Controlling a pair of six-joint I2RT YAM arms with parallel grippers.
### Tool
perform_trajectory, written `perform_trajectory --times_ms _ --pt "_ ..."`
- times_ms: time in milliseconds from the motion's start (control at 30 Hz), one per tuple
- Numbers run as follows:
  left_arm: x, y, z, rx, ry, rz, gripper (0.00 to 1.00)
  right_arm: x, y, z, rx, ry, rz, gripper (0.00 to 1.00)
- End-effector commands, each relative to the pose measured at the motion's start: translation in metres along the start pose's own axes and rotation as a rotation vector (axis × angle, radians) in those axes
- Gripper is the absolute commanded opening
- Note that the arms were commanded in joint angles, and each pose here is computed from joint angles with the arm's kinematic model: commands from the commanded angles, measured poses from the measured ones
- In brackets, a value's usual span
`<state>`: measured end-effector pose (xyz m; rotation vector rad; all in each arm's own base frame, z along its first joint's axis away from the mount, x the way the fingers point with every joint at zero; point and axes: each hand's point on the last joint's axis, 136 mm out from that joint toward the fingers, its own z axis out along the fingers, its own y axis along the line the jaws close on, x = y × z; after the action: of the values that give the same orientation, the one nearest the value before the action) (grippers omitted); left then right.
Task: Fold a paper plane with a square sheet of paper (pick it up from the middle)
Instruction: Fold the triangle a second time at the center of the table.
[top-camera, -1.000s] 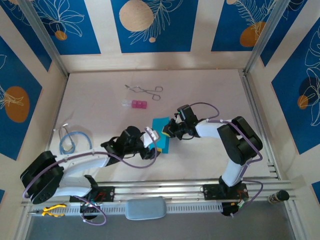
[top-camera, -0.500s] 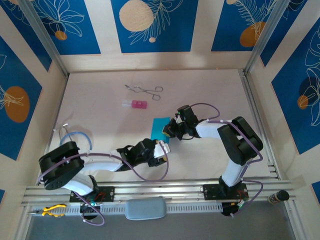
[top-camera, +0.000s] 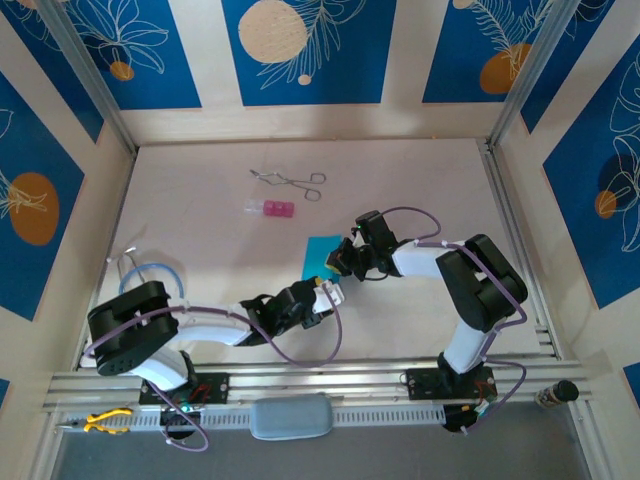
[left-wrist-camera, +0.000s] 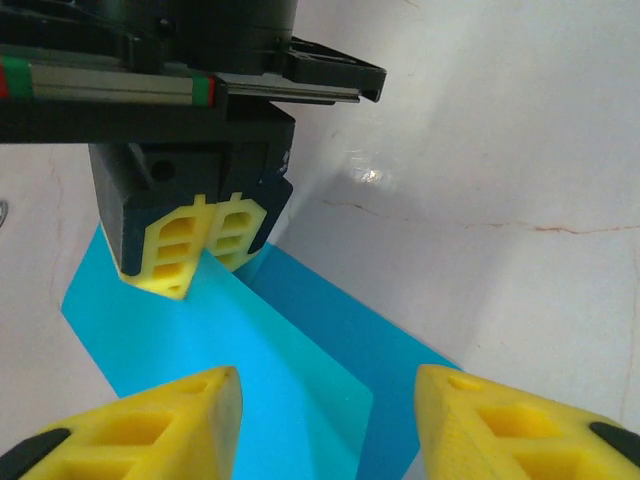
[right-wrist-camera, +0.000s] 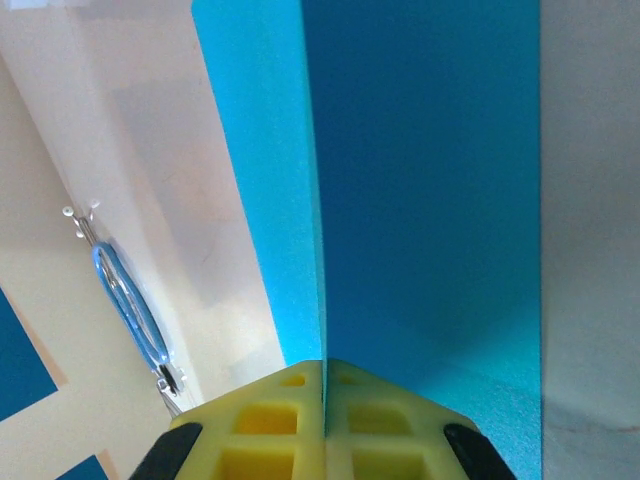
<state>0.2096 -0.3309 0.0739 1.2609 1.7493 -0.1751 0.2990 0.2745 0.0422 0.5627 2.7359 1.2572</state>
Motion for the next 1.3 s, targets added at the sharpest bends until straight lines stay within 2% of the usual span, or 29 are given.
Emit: perform_trajectory --times_ms 0,433,800,1067,1267 --pt "-0.0112 0.0015 0.0024 -0.018 -0.023 0.011 0.48 0.0021 0.0032 -0.0067 -0.005 -0.007 -0.003 0.04" --pt "-0.0095 0.0035 0.0008 -0.026 -0.018 0.003 0.35 0.0035 0.0015 -0.0066 0.003 -0.005 -0.005 0.04" --pt "-0.0101 0.0063 -0.0006 -0.038 -0.018 -0.02 0.14 0.0037 0.0003 -0.0064 0.012 -0.006 -0.007 0.05" --pt "-0.0115 0.0065 -0.0027 -0.028 -0.02 -0.06 0.07 0.0045 -0.0009 -0.0073 0.023 -0.006 -0.014 0.06" --pt "-0.0172 0.0099 -0.0045 0.022 -0.028 -0.178 0.0 0.0037 -0.0043 -0.0147 0.057 -0.025 -0.04 0.17"
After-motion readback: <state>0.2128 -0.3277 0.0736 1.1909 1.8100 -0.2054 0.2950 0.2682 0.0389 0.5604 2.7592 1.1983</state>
